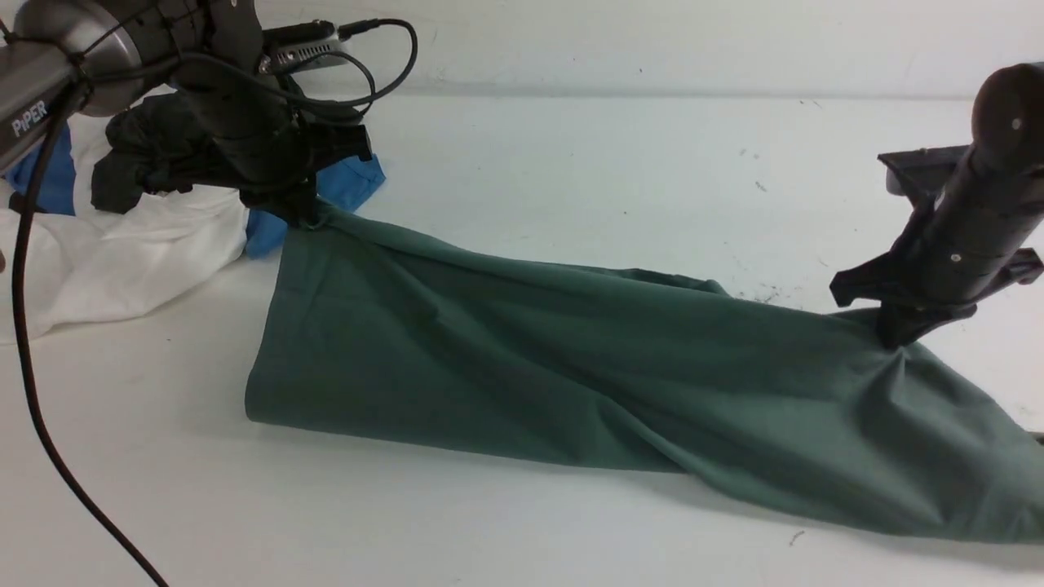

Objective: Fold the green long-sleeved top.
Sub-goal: Use both arms to drag the lower edge of the fabric forward and fold it over the upper edge

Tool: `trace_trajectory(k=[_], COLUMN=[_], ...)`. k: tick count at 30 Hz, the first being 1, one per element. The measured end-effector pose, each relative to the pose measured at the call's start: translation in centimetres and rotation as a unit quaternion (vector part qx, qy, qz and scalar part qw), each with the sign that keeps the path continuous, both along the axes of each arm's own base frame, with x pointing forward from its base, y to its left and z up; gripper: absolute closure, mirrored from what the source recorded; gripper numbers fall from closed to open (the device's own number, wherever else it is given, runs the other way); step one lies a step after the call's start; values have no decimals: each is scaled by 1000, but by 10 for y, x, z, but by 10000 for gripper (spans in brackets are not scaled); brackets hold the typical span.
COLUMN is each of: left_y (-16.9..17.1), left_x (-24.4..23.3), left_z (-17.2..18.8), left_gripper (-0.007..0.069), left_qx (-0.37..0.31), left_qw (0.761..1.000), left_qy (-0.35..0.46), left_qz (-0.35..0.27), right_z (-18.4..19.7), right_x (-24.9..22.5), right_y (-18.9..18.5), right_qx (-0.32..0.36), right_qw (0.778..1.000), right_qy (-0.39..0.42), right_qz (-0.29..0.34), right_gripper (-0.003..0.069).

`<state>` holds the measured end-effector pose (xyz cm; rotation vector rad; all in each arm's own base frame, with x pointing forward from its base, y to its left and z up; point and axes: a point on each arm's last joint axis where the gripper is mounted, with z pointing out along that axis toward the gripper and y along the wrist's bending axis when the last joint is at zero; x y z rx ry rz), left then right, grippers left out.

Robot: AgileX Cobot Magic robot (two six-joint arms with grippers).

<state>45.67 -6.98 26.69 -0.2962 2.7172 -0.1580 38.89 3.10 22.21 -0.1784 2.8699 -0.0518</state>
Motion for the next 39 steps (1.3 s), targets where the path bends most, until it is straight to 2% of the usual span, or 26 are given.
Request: trace_trajectory(k=[5,10,16,17,18,20,25,29,32,33,35,36,37,38,39], left_y=[2,4,4,4,4,6,17,23,24,24,22,21,21,20,20], left_x=[6,15,21,22,22,23,20,9,-6,-18,-27,-30,-31,-38,-44], left_z=[-5,-29,-39,-40,-40,-40,-25,5,27,38,45,45,45,42,38], left_gripper=[587,587,542,509,498,417,252,222,286,368,523,561,575,606,617], left_qx=[11,28,30,32,33,46,99,121,126,126,124,122,122,117,111], left_qw=[1000,999,999,999,999,999,995,992,991,991,989,988,988,987,987], left_qy=[-11,-1,-7,-10,-11,-16,-32,-46,-32,-10,9,14,15,27,39], left_qz=[8,19,20,19,19,16,10,8,-13,-41,-75,-89,-94,-108,-114], right_z=[-3,-13,-24,-28,-29,-28,-1,34,56,71,84,89,89,93,94], right_x=[7,19,27,29,29,33,41,36,29,22,14,9,8,-2,-9], right_y=[0,2,3,3,3,3,2,-1,-2,-3,-4,-5,-5,-6,-6], right_qx=[4,14,16,15,16,18,16,1,-7,-12,-17,-18,-18,-19,-20], right_qw=[1000,998,997,997,997,996,995,996,997,998,998,998,998,998,998], right_qy=[-23,-60,-75,-76,-78,-88,-91,-72,-57,-57,-61,-66,-66,-65,-63], right_qz=[-7,-20,-20,-21,-21,-27,-41,-45,-42,-32,-19,-14,-14,-12,-11], right_gripper=[646,641,562,506,490,382,164,85,90,126,238,316,316,437,500])
